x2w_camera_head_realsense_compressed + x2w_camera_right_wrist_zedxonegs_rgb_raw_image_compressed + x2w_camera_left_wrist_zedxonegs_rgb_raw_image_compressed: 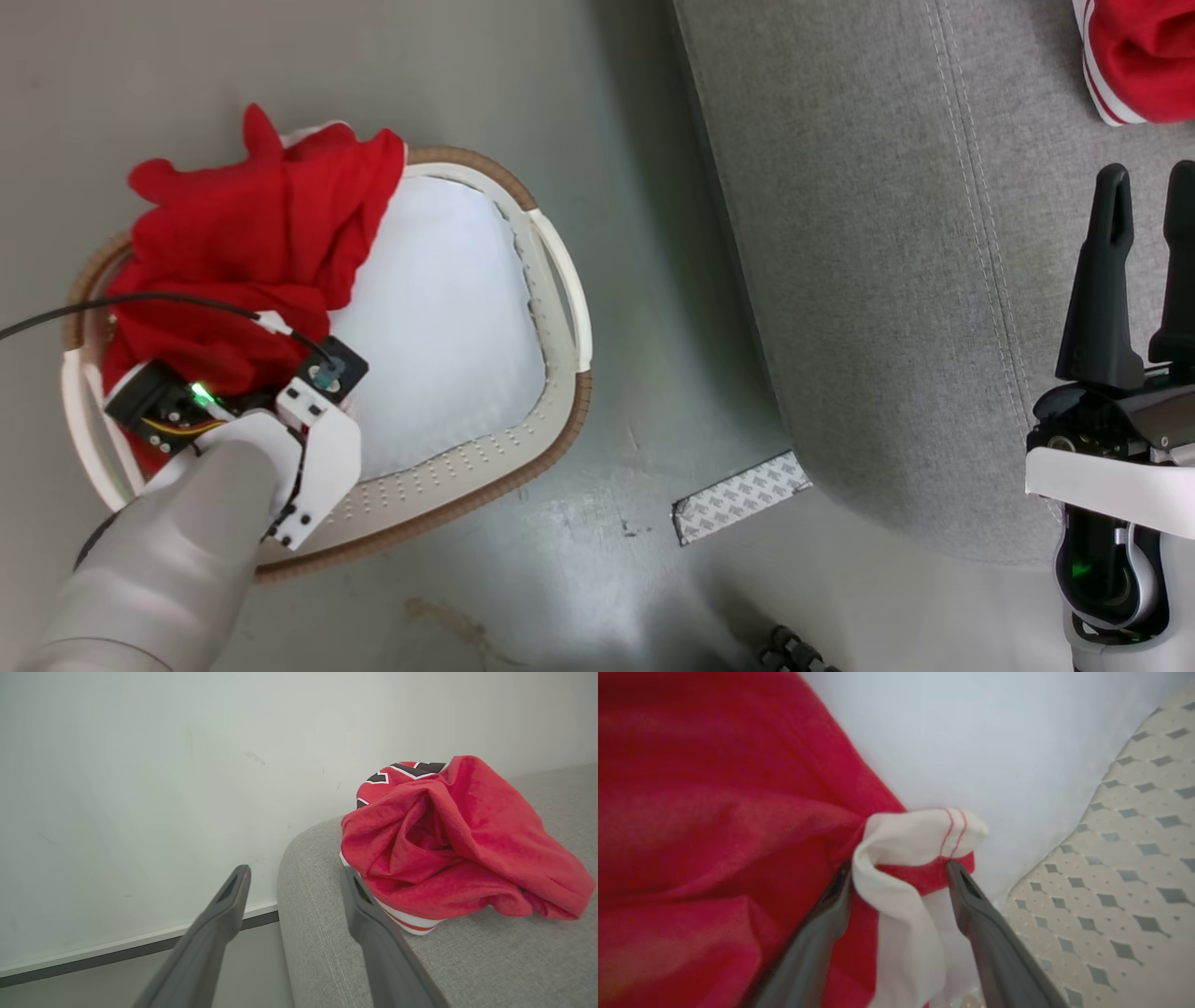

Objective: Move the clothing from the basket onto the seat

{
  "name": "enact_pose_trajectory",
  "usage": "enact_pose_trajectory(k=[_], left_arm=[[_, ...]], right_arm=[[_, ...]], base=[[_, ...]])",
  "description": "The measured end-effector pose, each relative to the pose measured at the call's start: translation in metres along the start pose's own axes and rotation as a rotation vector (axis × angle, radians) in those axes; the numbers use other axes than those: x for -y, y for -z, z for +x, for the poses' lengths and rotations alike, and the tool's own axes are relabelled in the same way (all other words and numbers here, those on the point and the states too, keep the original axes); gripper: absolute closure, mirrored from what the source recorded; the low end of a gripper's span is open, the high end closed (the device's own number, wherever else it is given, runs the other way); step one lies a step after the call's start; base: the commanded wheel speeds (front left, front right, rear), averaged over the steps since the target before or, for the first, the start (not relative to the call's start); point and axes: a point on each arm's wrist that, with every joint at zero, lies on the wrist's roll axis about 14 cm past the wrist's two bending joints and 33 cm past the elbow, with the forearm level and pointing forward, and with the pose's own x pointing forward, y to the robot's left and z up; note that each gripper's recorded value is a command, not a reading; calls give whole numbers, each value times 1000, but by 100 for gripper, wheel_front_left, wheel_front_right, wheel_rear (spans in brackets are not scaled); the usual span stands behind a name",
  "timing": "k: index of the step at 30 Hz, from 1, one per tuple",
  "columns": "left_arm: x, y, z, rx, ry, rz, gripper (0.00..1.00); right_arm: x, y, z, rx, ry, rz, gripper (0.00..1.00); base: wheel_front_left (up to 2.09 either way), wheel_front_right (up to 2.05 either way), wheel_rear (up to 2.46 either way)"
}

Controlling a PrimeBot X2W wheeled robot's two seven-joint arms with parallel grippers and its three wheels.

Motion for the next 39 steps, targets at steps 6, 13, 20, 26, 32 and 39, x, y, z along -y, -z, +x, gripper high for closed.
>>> enact_pose_trajectory(k=[6,13,20,26,32,39], left_arm=[[1,-4,7,-5,-5,31,100],[4,-29,-6,63,-15,13,100],[14,-57,-41,187,-24,-36,100],[27,-98,-92,384,-53,-110,100],[29,-125,-154,545,-126,-154,100],[21,-152,-236,756,-238,-232,100]], right_arm=[[1,1,2,-2,2,-7,0],[-3,-9,1,20,-12,-5,0],[-15,-33,-3,69,-47,-21,0],[-25,-59,-16,124,-72,-16,0],[-40,-82,-38,168,-113,10,0],[-52,-112,-66,228,-180,37,0]], base=[[0,0,0],[0,0,0],[0,0,0],[0,0,0],[0,0,0],[0,0,0]])
